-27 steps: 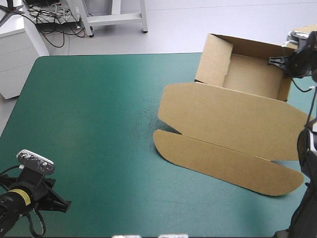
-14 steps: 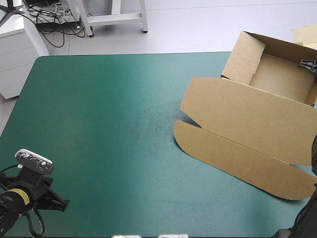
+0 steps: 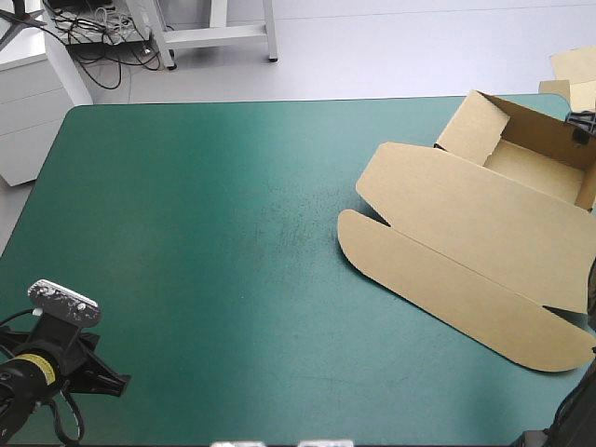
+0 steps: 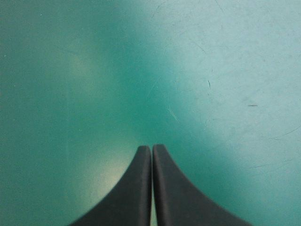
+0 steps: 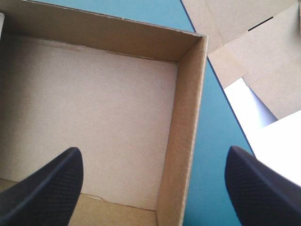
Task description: Fold the box
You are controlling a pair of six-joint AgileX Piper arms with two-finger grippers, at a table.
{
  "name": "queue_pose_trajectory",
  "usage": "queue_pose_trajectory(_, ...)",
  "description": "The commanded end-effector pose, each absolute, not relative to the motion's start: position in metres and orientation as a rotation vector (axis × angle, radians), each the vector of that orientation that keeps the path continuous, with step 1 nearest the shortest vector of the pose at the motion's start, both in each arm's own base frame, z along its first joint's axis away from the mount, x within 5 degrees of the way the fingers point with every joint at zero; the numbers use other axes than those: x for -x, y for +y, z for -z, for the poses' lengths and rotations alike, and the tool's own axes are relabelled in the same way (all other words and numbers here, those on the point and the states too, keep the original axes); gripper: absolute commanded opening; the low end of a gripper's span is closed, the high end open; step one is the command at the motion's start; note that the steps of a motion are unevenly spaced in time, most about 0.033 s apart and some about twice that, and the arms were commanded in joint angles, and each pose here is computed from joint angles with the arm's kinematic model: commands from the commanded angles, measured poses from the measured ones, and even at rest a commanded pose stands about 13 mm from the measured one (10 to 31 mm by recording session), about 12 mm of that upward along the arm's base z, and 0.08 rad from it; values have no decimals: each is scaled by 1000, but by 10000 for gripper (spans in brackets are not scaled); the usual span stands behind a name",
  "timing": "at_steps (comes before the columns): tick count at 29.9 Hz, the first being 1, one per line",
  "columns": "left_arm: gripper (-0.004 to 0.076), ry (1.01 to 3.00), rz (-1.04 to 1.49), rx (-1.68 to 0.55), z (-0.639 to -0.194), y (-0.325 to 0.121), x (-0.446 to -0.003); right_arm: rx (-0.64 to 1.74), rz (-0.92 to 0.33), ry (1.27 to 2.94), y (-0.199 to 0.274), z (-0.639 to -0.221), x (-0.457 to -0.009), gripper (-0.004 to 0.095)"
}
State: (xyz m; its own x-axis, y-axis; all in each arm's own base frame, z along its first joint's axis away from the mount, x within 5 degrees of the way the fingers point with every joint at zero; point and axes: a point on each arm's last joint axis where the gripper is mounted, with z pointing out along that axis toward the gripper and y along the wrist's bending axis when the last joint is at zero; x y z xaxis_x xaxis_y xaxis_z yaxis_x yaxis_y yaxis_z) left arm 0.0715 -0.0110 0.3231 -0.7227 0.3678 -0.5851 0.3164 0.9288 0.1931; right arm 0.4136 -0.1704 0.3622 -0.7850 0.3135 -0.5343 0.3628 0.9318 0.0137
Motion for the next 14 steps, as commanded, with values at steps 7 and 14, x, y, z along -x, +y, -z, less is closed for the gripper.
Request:
queue_pose_trajectory(7, -10, 2373, -92, -468, -332, -12, -75, -475, 24, 2330, -146, -442, -372, 415)
queue_pose_trajectory(14, -10, 2344, -83, -467, -334, -13, -77, -397, -305, 2236, -113, -465, -366, -13)
